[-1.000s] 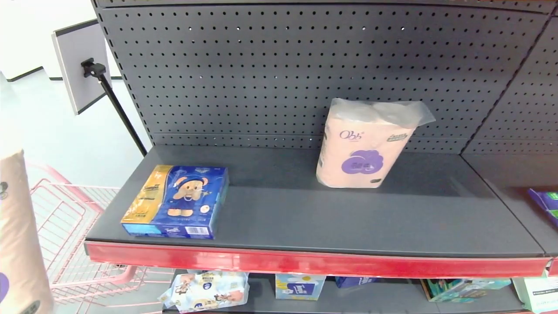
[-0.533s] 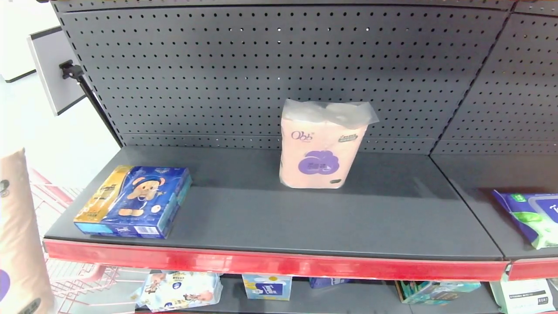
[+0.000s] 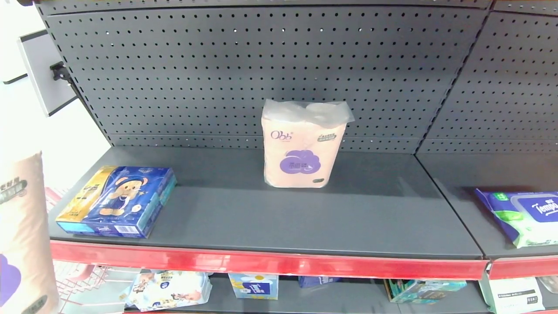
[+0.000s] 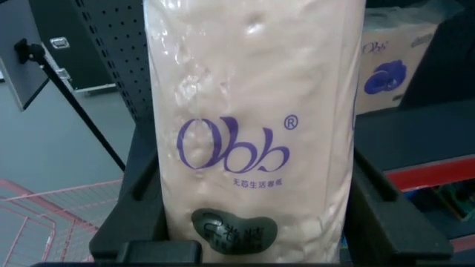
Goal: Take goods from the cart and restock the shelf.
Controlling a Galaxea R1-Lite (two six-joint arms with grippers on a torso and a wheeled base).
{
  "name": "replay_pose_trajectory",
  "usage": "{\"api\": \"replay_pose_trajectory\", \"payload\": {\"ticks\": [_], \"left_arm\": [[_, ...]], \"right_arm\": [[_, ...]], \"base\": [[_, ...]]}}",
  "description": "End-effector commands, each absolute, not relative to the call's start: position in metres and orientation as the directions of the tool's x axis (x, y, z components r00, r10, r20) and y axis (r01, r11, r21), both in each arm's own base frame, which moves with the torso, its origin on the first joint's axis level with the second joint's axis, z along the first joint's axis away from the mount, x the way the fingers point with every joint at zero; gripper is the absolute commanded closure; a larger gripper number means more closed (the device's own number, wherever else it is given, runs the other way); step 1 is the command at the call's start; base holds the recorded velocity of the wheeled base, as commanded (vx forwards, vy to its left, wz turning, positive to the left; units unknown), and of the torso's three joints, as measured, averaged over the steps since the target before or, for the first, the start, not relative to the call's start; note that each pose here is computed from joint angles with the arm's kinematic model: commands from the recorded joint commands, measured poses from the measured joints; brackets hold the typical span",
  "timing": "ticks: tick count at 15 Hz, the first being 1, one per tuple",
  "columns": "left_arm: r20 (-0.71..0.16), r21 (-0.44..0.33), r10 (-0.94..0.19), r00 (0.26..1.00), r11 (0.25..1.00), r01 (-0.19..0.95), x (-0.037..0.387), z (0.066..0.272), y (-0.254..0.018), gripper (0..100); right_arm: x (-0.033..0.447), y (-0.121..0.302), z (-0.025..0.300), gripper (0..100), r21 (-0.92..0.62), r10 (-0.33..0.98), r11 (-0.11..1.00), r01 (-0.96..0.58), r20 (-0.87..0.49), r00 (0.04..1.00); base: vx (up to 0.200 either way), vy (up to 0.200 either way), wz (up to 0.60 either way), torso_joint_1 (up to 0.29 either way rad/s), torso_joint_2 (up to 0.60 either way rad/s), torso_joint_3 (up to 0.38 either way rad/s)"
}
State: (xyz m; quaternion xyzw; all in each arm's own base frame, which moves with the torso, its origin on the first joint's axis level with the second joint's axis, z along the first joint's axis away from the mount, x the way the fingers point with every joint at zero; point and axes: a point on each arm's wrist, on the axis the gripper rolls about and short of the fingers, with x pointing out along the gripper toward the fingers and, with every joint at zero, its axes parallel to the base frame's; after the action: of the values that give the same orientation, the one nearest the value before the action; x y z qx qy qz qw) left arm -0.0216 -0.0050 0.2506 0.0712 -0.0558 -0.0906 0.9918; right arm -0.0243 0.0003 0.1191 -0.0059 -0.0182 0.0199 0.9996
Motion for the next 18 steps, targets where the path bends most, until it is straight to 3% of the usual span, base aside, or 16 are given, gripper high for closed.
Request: {"api": "replay_pose_trajectory", "payload": {"ticks": [1,4,7,8,10,18], "left_arm": [[0.085,0.145,-0.142,0.986,0.981,0.129,-0.003,0.259,-0.004,100],[0.084,0.137,-0.104,0.991,0.986,0.092,0.017,0.267,-0.002,100],[0.051,0.134,-0.157,0.986,0.98,0.149,0.02,0.259,-0.004,100],[0.05,0.135,-0.194,0.98,0.973,0.185,0.02,0.258,-0.004,100],[0.043,0.135,-0.221,0.974,0.968,0.213,0.022,0.258,-0.005,100],[0.049,0.136,-0.206,0.977,0.971,0.197,0.021,0.259,-0.005,100]], "right_arm": [[0.043,0.007,0.201,0,-0.079,0.215,0.97,-0.231,-0.177,0.961],[0.124,0.016,0.203,0,-0.088,0.263,0.951,-0.298,-0.283,0.922],[0.201,0.032,0.197,0,-0.054,0.501,0.846,-0.53,-0.26,0.826],[0.232,0.042,0.195,0,-0.087,0.628,0.752,-0.653,-0.208,0.75],[0.267,0.059,0.198,0,-0.119,0.722,0.658,-0.744,-0.183,0.668],[0.313,0.11,0.194,0,-0.11,0.851,0.488,-0.866,-0.161,0.5]], "base": [[0.0,0.0,0.0,0.0,0.0,0.0],[0.0,0.0,0.0,0.0,0.0,0.0],[0.0,0.0,0.0,0.0,0.0,0.0],[0.0,0.0,0.0,0.0,0.0,0.0],[0.0,0.0,0.0,0.0,0.0,0.0],[0.0,0.0,0.0,0.0,0.0,0.0]]}}
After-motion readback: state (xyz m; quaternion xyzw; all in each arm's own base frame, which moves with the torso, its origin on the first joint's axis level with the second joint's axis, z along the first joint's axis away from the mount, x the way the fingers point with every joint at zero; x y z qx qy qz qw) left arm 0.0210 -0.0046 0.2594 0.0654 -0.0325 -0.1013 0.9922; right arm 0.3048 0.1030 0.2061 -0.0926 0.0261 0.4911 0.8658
